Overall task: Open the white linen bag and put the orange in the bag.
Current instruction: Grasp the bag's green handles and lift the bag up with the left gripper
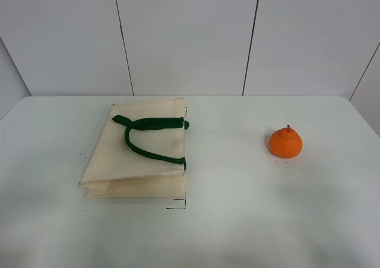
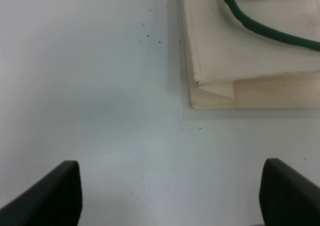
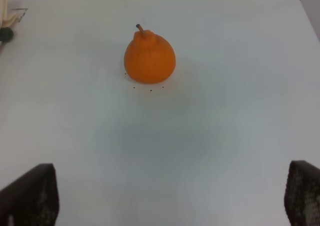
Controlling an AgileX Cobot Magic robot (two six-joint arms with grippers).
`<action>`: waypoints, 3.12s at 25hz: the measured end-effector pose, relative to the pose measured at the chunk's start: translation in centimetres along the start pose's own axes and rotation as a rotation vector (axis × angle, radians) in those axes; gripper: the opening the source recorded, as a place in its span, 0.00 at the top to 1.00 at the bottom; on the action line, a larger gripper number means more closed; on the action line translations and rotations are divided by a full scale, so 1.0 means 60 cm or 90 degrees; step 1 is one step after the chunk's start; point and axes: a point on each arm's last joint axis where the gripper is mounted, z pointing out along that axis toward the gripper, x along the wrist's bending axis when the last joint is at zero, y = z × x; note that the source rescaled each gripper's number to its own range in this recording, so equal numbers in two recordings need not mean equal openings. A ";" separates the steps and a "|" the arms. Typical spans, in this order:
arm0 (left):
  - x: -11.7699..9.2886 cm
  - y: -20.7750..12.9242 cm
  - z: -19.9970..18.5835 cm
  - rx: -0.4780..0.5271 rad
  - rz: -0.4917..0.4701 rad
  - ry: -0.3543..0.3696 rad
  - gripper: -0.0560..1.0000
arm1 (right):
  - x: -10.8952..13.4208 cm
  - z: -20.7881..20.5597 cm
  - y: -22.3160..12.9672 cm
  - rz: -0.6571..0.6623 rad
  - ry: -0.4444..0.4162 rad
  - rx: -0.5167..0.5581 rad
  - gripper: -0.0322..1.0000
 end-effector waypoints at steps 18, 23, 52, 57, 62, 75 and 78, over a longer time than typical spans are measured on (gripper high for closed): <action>-0.005 0.173 0.071 0.222 0.021 0.002 0.00 | 0.000 0.000 0.000 0.000 0.000 0.000 0.00; -0.009 0.263 0.196 0.311 0.041 -0.002 0.00 | 0.000 0.000 0.000 0.000 0.000 0.000 0.00; -0.237 0.267 0.706 0.528 0.002 -0.019 0.00 | 0.000 0.000 0.000 0.000 0.000 0.000 0.00; -0.235 0.229 0.753 0.518 -0.004 0.009 0.00 | 0.000 0.000 0.000 0.000 0.000 0.000 0.00; -0.233 0.198 0.778 0.531 -0.002 0.027 0.00 | 0.000 0.000 0.000 0.000 0.000 0.000 0.00; -0.229 0.201 0.778 0.532 0.011 0.045 0.94 | 0.000 0.000 0.000 0.000 0.000 0.000 0.00; -0.227 0.232 0.762 0.521 0.018 0.057 0.94 | 0.000 0.000 0.000 0.000 0.000 0.000 0.00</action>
